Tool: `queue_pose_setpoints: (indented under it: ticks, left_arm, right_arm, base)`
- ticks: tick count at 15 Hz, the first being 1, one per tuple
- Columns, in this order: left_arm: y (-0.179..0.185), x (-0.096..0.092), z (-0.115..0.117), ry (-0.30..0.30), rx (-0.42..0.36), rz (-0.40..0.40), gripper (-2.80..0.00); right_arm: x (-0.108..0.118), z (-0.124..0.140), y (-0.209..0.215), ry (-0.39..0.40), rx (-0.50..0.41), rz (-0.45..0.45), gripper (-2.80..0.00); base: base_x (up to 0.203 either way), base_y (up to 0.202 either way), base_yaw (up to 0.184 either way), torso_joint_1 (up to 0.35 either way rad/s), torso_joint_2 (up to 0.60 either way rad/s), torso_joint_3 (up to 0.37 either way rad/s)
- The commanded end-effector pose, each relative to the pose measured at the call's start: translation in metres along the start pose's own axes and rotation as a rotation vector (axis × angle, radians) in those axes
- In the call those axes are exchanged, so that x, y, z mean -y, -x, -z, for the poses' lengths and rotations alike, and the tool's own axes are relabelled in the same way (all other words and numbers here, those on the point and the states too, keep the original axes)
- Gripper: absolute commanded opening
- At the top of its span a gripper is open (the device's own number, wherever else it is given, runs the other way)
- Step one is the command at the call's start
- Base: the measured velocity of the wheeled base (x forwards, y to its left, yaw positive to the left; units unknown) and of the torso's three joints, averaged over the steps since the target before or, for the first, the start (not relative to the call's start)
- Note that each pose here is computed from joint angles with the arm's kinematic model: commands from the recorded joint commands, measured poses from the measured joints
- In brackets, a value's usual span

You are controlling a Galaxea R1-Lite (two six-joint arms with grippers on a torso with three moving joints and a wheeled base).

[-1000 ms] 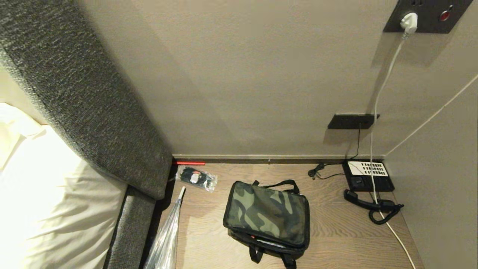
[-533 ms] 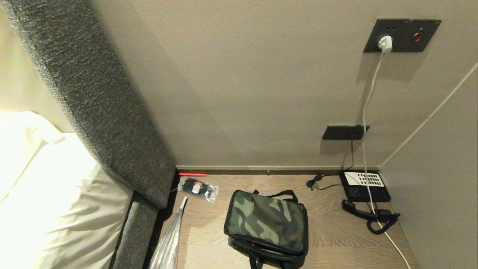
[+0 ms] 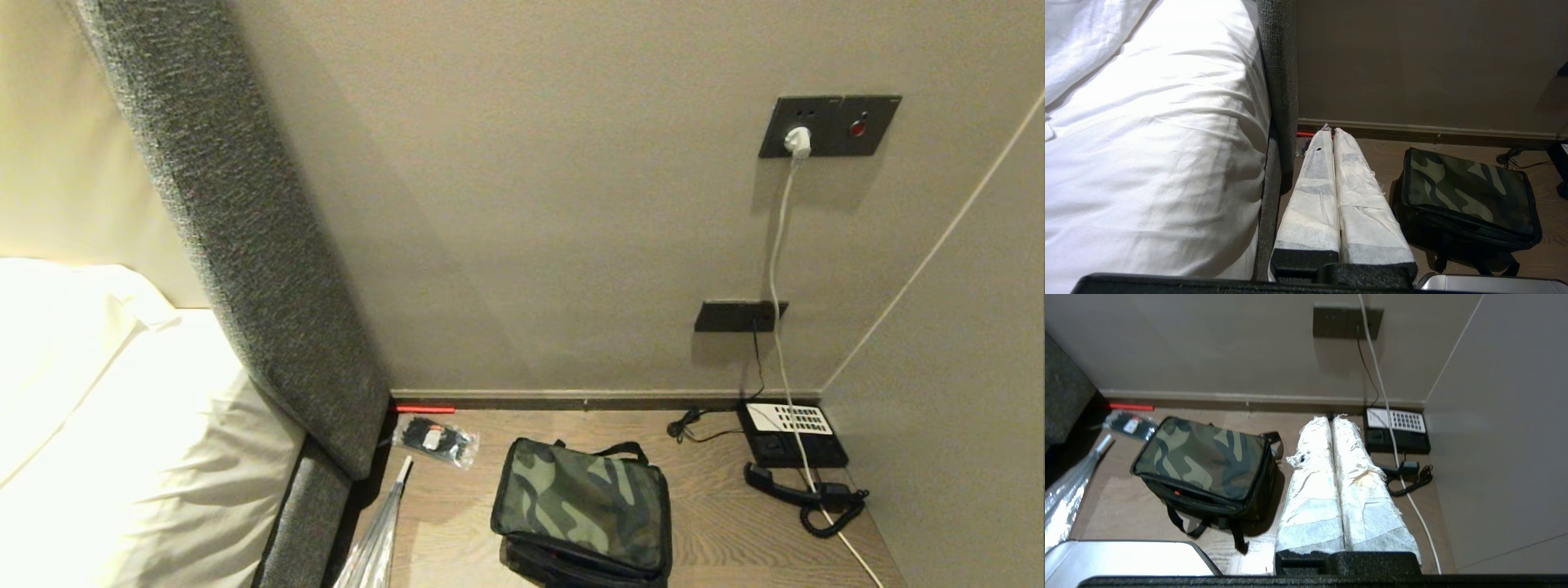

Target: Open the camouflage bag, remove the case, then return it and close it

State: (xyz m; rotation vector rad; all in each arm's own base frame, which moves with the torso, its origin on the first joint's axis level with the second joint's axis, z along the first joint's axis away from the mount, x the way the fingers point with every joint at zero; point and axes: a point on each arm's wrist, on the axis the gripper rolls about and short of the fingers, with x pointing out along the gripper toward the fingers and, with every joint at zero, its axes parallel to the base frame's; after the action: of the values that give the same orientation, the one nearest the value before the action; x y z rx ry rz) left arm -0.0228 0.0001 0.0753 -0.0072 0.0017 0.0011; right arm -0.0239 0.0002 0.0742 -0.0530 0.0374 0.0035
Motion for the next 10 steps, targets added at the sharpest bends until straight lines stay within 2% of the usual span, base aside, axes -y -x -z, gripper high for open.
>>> queue_pose_setpoints:
  ticks: [1, 10]
  left_arm:
    - [0.0000, 0.0000, 0.0000, 0.000, 0.000, 0.000, -2.80]
    - [0.0000, 0.0000, 0.0000, -0.004, 0.000, 0.000, -2.80]
  right_arm:
    - [0.0000, 0.0000, -0.0002, -0.003, -0.002, -0.001, -2.80]
    - [0.0000, -0.0002, -0.0002, -0.006, -0.001, -0.001, -2.80]
  base:
    - [0.000, 0.000, 0.000, 0.006, 0.00, 0.203]
    - [0.000, 0.000, 0.000, 0.002, 0.00, 0.197]
